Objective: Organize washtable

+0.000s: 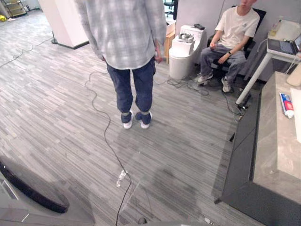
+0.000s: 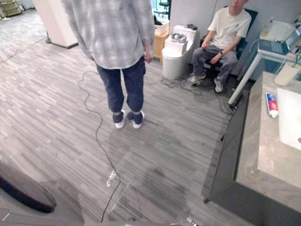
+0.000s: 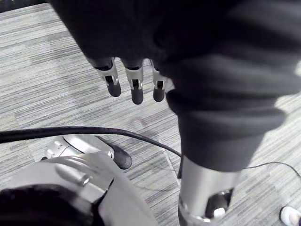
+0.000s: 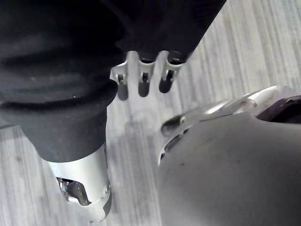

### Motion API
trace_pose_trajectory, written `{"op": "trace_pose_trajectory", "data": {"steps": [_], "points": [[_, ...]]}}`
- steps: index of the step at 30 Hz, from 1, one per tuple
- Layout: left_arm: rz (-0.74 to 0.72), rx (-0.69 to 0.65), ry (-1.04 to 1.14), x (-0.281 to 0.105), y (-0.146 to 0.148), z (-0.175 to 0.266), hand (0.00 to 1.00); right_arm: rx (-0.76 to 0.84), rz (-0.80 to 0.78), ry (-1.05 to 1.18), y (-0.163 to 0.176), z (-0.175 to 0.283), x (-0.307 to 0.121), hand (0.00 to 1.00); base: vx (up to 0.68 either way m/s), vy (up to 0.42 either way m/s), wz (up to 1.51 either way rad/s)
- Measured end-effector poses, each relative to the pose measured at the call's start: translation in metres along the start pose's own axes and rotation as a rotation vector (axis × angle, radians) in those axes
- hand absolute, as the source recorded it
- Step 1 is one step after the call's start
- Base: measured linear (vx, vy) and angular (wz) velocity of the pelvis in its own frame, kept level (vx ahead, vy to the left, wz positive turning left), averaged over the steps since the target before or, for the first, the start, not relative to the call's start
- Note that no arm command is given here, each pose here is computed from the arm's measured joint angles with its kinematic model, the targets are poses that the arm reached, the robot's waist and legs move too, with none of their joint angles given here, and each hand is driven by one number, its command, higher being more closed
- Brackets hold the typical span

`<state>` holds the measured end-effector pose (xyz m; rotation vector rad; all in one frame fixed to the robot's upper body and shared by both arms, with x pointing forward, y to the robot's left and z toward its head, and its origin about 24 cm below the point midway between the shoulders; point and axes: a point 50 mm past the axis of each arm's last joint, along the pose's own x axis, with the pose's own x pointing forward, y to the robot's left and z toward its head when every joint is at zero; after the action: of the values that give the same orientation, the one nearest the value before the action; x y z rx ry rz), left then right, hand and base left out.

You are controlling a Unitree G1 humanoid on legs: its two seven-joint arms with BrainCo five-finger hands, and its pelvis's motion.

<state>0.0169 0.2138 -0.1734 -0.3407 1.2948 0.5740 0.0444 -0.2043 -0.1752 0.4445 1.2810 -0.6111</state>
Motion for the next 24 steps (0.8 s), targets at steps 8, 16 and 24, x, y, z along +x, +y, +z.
{"op": "trace_pose_trajectory", "data": {"steps": [8,16,24], "points": [[0.009,0.077,-0.013,0.001,0.006,0.008,0.0,-0.149,0.027,-0.001,0.007,-0.001,0.0,0.0,0.01,0.0,-0.01],[0.059,0.007,-0.065,0.0,0.007,0.017,0.0,-0.2,0.073,-0.121,0.024,0.022,-0.002,0.0,-0.04,-0.011,-0.11],[0.082,-0.11,-0.153,-0.001,0.003,0.036,0.0,-0.237,0.083,-0.207,0.034,0.036,-0.005,0.0,-0.04,0.014,0.0]]}}
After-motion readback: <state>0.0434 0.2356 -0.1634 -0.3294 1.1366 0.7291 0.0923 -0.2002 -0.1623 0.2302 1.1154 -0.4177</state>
